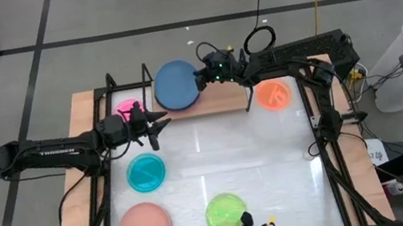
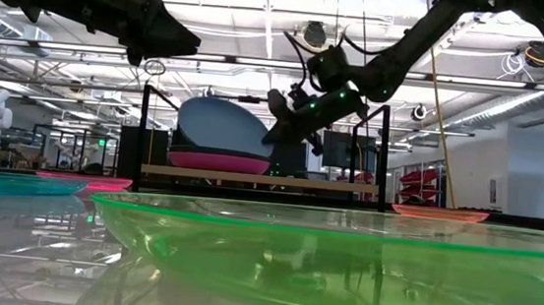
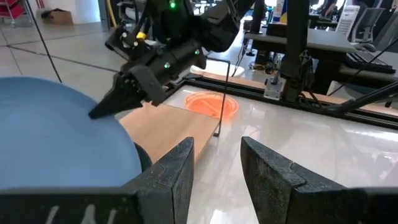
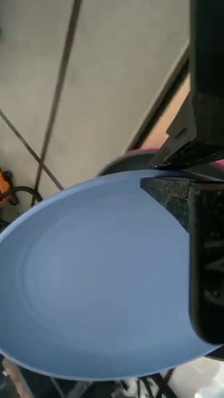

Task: Place and stack plates onto a shelf
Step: Stack the blue plate on top of the black plate on the shelf, then stack the peach plate on top of the blue plate on the shelf

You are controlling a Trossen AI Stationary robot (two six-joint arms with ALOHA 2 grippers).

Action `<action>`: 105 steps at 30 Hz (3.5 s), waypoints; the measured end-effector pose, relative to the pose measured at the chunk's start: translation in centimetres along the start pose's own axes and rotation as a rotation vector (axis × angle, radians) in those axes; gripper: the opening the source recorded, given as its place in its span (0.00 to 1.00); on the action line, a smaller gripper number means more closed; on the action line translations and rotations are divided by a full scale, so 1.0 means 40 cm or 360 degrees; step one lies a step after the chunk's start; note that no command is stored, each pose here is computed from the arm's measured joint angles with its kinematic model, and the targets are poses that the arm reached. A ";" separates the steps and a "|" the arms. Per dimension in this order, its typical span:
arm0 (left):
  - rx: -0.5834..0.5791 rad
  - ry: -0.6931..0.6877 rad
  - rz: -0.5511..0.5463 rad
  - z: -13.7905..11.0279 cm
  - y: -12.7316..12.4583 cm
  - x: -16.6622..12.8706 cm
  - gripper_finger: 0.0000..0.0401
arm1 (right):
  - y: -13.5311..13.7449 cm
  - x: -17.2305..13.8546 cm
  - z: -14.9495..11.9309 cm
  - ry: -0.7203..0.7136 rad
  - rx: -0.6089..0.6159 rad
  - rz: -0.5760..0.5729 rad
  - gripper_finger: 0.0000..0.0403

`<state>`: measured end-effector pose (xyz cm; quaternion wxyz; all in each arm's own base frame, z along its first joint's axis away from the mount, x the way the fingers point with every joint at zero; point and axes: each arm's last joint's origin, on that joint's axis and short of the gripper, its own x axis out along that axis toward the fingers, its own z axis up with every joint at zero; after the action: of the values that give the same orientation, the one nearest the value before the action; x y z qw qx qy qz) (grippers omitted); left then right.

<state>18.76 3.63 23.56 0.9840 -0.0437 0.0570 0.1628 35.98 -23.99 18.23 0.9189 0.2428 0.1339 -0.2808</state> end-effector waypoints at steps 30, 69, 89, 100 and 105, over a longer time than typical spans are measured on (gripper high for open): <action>-0.0153 0.0162 0.0029 -0.025 0.003 -0.001 0.34 | 0.206 -0.292 0.162 -0.0390 -0.0511 0.0708 0.25; 0.0731 0.1548 -0.0362 0.115 -0.226 -0.052 0.34 | 0.330 -0.447 -0.221 -0.0719 -0.0815 0.0671 0.25; 0.0553 0.1924 -0.0883 -0.152 -0.418 -0.066 0.34 | 0.327 -0.442 -0.229 -0.0645 -0.0803 0.0657 0.25; 0.0556 0.1916 -0.0899 -0.156 -0.424 -0.067 0.34 | 0.322 -0.436 -0.239 -0.0560 -0.0791 0.0643 0.25; 0.0509 0.1844 -0.0977 -0.195 -0.420 -0.066 0.34 | 0.322 -0.436 -0.239 -0.0558 -0.0791 0.0642 0.25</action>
<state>20.96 -13.87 17.30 0.7905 0.0081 0.5840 -0.1844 28.34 -1.80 21.58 0.9957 -0.0183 -0.0122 -0.0901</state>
